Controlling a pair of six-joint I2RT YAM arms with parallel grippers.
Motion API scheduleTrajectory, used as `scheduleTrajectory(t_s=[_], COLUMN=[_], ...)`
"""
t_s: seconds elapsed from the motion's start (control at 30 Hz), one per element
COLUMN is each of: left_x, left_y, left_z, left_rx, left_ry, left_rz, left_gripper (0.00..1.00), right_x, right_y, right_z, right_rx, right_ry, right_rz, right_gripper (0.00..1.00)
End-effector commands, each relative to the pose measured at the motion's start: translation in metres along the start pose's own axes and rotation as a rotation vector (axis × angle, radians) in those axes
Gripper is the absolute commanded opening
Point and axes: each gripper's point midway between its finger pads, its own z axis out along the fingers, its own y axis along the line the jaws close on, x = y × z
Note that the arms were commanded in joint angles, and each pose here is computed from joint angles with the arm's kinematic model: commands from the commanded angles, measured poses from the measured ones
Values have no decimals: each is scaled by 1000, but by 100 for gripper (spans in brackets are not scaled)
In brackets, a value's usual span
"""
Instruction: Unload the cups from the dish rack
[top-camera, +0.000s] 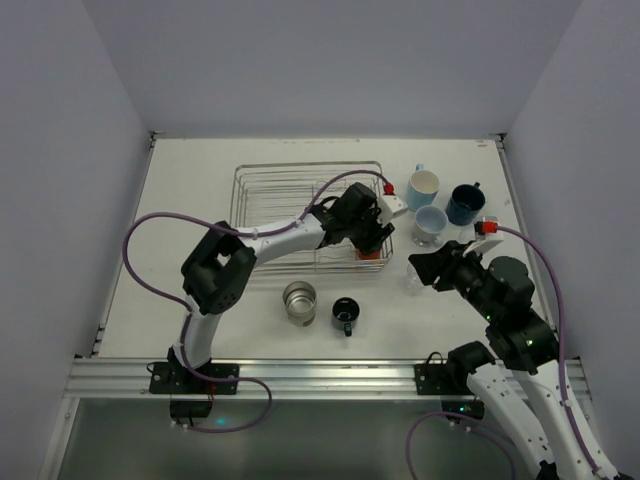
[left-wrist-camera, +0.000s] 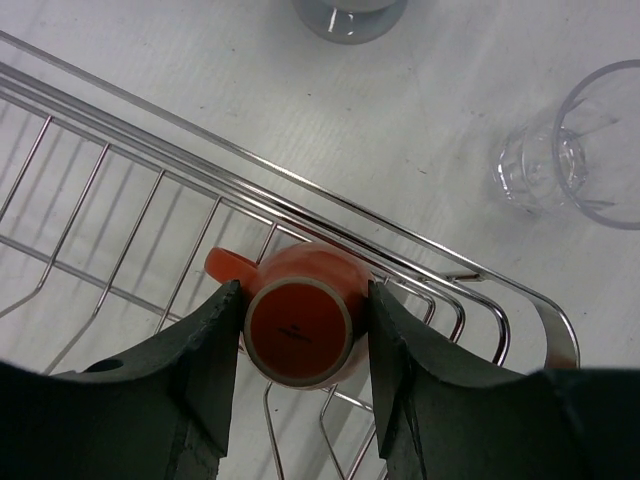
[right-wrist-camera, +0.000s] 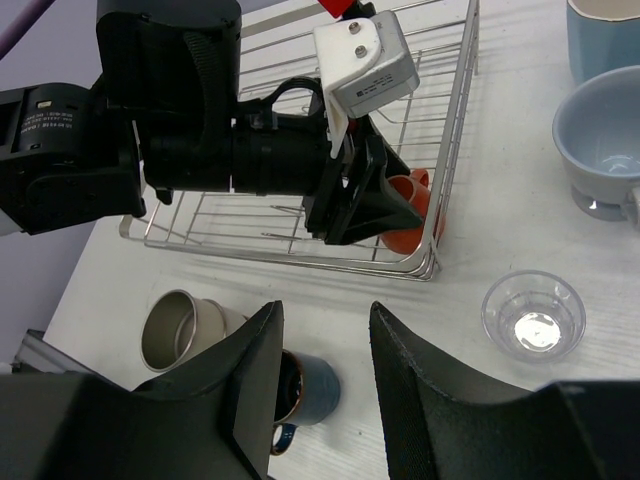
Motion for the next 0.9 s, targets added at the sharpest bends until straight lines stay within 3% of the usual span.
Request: scheduleTrajectory(t_s=[0.0,0.2,0.7,0.87], left_x=[-21,-21,-73,-82], left_y=[32,57,58,64], left_z=[-17,-26,-78,-81], left_rx=[-163,-305,-361,-363], left_ry=[-46,-53,-310,-335], left_rz=[14,3,-42,-75], left_gripper=[4,0,0,0], right_x=[1,1,6,15], right_y=[2,2,3,14], right_z=[2,0,2,11], right_rx=[-14,-14,-29,-103], right_ry=[5,1,12,44], right_rz=[-1,1,10,61], right_gripper=[43,43,43,43])
